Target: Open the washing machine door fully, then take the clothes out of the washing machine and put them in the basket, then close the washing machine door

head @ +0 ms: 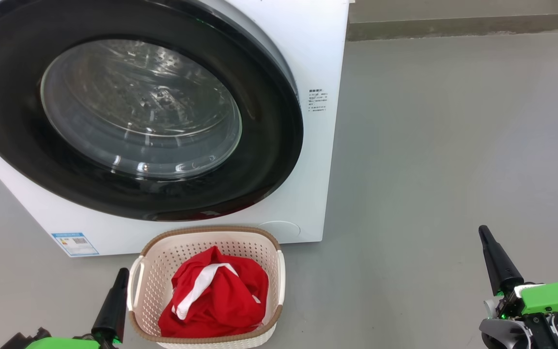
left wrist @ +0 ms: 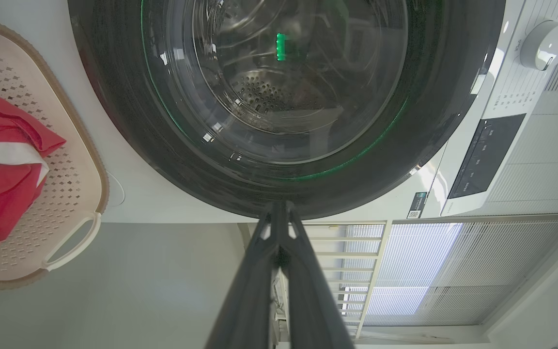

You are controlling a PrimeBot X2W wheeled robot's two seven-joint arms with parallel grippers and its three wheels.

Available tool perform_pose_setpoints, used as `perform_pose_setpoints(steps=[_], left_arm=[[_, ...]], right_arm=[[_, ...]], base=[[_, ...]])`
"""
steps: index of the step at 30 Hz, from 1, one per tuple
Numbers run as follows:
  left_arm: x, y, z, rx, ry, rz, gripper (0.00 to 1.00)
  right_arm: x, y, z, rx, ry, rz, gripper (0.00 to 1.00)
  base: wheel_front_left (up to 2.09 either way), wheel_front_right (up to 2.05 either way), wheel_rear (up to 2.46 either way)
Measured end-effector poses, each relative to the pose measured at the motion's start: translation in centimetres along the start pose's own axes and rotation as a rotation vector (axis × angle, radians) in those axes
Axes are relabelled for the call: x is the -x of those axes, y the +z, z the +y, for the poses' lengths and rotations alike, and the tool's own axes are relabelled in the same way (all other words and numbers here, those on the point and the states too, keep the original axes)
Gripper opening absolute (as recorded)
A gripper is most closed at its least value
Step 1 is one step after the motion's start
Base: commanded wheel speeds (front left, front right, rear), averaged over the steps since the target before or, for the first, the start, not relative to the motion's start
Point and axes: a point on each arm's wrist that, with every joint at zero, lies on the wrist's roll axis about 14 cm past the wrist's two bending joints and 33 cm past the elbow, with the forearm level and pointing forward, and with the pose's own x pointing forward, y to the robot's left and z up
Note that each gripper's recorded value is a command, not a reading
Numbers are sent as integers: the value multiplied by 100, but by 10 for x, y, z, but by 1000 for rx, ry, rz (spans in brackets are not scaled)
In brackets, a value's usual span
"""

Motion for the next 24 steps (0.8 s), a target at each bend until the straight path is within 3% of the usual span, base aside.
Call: perform_pose_setpoints(steps=[24], left_arm=[[0, 0, 0, 1, 0, -1, 0]], right_arm=[[0, 0, 0, -3, 0, 1, 0]], base=[[0, 0, 0]])
